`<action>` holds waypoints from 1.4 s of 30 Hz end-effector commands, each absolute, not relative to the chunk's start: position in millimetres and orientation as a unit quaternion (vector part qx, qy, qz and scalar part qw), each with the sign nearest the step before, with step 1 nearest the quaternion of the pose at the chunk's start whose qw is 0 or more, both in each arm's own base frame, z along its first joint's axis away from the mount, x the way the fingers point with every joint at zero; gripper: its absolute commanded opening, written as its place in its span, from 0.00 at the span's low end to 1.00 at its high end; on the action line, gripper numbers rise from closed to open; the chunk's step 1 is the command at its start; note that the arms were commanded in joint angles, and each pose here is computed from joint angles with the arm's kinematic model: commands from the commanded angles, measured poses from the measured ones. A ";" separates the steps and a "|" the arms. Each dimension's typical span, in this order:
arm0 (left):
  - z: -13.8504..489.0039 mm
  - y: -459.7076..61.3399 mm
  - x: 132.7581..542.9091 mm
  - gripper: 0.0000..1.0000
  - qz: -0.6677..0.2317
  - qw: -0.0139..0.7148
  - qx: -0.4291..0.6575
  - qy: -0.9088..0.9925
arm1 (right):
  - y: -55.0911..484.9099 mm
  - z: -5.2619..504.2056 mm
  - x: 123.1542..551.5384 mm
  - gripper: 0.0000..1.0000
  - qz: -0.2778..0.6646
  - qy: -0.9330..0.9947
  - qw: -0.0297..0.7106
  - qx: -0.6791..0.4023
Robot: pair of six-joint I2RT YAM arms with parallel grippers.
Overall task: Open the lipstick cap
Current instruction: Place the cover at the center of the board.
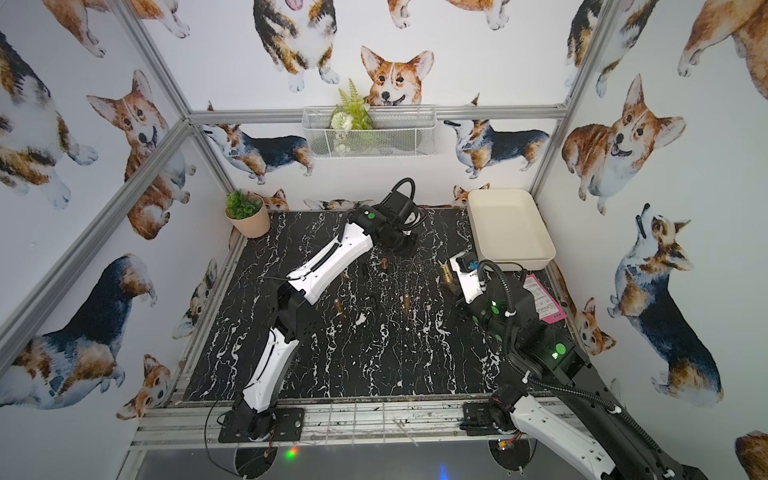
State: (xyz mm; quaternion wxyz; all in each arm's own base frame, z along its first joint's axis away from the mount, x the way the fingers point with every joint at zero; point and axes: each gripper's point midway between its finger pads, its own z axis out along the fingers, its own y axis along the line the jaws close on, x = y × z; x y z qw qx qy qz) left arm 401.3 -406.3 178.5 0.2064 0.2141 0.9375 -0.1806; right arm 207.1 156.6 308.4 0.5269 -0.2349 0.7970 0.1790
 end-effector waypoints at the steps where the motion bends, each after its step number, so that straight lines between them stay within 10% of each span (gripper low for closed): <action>1: 155.0 -410.4 436.4 0.00 -0.140 0.259 0.193 0.936 | 154.4 312.6 213.9 0.00 0.165 0.789 0.545 -0.229; 42: 33.0 -396.3 451.6 0.07 -0.067 0.237 0.139 0.959 | 158.8 292.0 221.9 0.00 0.143 0.802 0.526 -0.246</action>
